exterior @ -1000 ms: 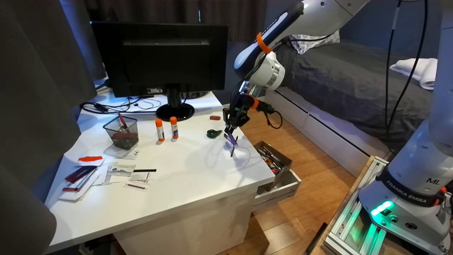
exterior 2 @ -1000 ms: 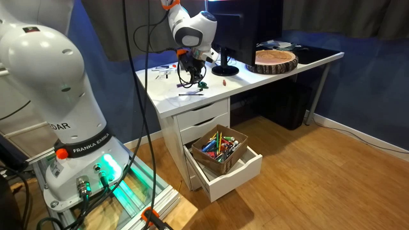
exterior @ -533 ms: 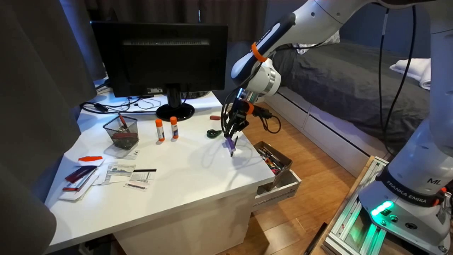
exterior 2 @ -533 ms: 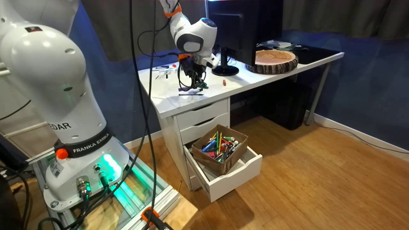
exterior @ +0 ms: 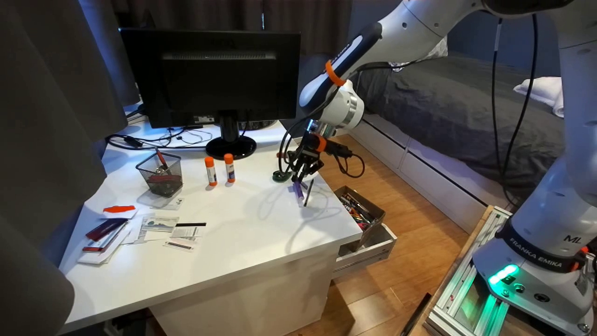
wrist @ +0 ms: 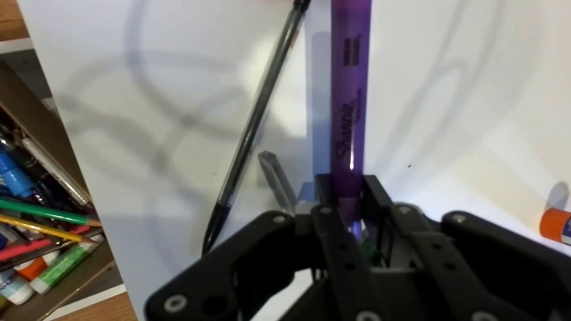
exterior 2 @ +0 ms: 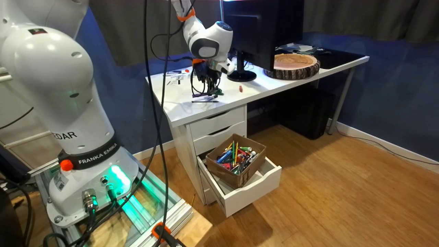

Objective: Remove the purple marker from the box in the drawer and put it on the counter

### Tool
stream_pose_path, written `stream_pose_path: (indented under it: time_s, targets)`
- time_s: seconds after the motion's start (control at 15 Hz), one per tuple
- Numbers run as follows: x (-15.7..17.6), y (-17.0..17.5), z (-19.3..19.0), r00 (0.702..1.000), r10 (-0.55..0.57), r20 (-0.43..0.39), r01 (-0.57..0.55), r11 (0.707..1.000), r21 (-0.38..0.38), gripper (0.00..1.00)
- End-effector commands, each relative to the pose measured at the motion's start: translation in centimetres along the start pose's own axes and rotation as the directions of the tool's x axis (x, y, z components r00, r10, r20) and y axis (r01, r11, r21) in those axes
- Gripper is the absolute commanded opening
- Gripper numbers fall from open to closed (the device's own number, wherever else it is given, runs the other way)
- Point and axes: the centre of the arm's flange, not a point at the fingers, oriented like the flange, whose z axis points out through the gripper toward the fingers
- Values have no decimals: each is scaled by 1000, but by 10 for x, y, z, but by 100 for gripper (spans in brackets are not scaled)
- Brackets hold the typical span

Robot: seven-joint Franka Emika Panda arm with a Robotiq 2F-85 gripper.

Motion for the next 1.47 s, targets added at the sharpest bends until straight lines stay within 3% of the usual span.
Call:
stream_pose_path:
  time_s: [0.0, 0.07, 0.2, 0.67, 1.07, 1.2, 1.4]
  targets:
    - [7, -12, 5, 999, 3, -34, -4, 1000, -25, 5]
    - [7, -13, 5, 999, 1, -40, -2, 1000, -26, 40]
    - [8, -15, 3, 998, -7, -60, 6, 1000, -27, 50]
    - [0, -18, -35, 988, -68, -136, 72, 997, 19, 98]
    - [-20, -21, -90, 956, -236, -177, 243, 970, 21, 100]
    - [-30, -13, -107, 929, -330, -170, 335, 942, 0, 100]
    - [-47, 7, -131, 866, -480, -143, 480, 876, -32, 100]
